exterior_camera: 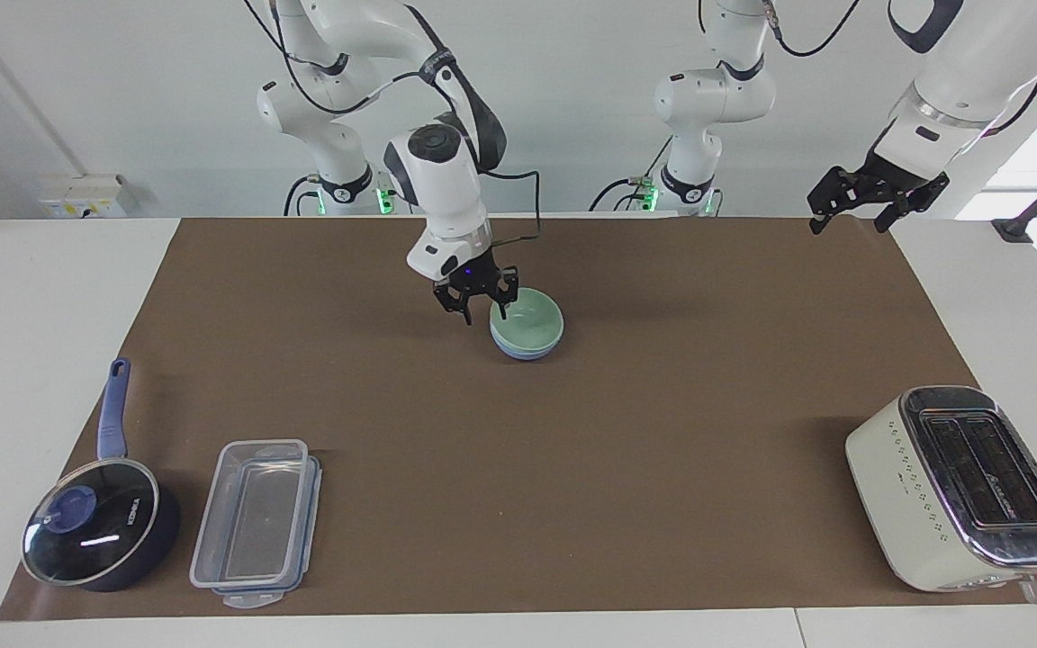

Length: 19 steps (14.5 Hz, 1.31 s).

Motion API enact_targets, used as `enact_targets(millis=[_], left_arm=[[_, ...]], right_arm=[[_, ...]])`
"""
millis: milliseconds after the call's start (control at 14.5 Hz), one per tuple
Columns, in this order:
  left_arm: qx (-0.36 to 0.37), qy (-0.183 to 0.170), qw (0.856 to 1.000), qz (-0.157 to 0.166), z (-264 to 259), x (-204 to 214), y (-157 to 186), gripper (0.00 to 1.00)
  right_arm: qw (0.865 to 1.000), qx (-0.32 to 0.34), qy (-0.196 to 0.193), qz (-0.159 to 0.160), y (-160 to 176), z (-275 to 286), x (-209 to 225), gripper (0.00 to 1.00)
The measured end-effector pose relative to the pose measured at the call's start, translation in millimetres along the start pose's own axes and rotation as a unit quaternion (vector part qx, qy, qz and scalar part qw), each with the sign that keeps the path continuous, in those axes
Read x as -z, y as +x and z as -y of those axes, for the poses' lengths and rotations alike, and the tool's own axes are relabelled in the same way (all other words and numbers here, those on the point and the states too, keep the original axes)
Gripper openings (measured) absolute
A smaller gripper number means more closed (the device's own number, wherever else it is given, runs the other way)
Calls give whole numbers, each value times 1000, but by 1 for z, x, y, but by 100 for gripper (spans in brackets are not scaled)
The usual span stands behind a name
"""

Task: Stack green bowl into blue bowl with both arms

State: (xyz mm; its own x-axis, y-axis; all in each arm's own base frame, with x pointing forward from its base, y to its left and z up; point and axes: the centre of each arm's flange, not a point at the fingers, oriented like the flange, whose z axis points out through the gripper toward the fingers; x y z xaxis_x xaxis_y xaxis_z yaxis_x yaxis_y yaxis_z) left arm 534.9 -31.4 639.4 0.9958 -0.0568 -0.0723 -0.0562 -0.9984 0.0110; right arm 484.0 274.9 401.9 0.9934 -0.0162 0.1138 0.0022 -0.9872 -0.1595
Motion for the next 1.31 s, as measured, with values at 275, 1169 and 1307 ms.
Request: enact_targets(millis=[275, 1169, 1307], left_arm=[[0, 0, 1000, 0, 0, 0, 0, 100], [0, 0, 1000, 0, 0, 0, 0, 100], [0, 0, 1000, 0, 0, 0, 0, 100]], right_arm=[[999, -52, -9, 0, 22, -81, 66, 100], [993, -85, -86, -1, 80, -209, 201, 100], [993, -75, -87, 0, 86, -213, 210, 100]])
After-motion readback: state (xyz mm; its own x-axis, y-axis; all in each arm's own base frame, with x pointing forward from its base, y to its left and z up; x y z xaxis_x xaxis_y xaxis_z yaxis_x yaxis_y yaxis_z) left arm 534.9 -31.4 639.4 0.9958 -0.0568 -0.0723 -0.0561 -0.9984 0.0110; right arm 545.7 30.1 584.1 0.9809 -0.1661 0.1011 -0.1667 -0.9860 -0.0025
